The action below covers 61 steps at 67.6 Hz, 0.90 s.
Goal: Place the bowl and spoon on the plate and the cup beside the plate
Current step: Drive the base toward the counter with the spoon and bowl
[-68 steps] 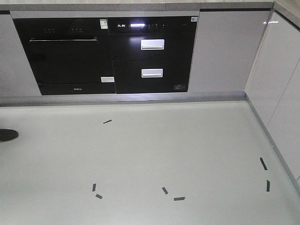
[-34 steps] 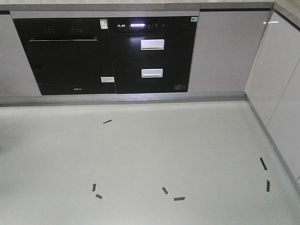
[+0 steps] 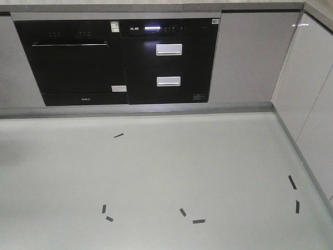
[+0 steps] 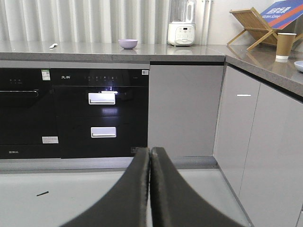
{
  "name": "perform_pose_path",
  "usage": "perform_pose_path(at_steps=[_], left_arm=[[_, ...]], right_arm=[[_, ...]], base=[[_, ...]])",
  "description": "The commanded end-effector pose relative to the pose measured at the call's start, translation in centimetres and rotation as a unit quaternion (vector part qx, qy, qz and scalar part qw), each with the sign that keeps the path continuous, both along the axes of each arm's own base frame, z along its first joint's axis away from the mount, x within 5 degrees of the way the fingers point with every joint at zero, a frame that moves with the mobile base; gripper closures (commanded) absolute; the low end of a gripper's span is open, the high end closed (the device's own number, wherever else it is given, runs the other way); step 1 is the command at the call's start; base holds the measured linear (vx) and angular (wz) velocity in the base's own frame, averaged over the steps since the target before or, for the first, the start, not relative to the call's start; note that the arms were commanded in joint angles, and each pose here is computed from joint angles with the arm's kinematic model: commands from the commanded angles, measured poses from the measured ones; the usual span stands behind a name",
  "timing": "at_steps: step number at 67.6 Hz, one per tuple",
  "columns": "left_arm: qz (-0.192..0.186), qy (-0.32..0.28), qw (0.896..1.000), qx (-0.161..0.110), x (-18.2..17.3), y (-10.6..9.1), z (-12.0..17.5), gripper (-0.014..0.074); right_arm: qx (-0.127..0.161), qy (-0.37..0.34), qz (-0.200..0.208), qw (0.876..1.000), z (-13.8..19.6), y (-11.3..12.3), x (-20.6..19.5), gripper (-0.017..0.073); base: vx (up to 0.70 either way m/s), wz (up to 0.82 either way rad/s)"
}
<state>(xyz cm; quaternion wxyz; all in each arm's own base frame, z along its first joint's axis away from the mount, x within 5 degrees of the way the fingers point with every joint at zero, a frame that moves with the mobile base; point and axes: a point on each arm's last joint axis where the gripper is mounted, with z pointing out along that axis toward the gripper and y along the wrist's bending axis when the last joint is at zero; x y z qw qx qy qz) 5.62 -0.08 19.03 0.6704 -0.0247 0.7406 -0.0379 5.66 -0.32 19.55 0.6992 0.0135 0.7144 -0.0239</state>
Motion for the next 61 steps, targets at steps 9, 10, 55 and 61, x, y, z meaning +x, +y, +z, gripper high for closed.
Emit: perform_pose_path(at_steps=[9, 10, 55, 61], left_arm=[[-0.006, -0.052, 0.999, -0.007, -0.16, -0.09, 1.38, 0.06], [-0.006, -0.052, 0.999, -0.007, -0.16, -0.09, 1.38, 0.06], [-0.006, -0.052, 0.999, -0.007, -0.16, -0.09, 1.38, 0.06], [-0.006, -0.052, 0.999, -0.007, -0.16, -0.09, 1.38, 0.06]], right_arm=[[-0.008, -0.035, -0.001, 0.999, 0.44, 0.0, -0.02, 0.0562], [-0.008, -0.035, -0.001, 0.999, 0.44, 0.0, -0.02, 0.0562], [-0.008, -0.035, -0.001, 0.999, 0.44, 0.0, -0.02, 0.0562], [-0.008, -0.035, -0.001, 0.999, 0.44, 0.0, -0.02, 0.0562]], base=[[0.03, -0.02], [0.04, -0.01], [0.13, 0.02], [0.23, 0.02]])
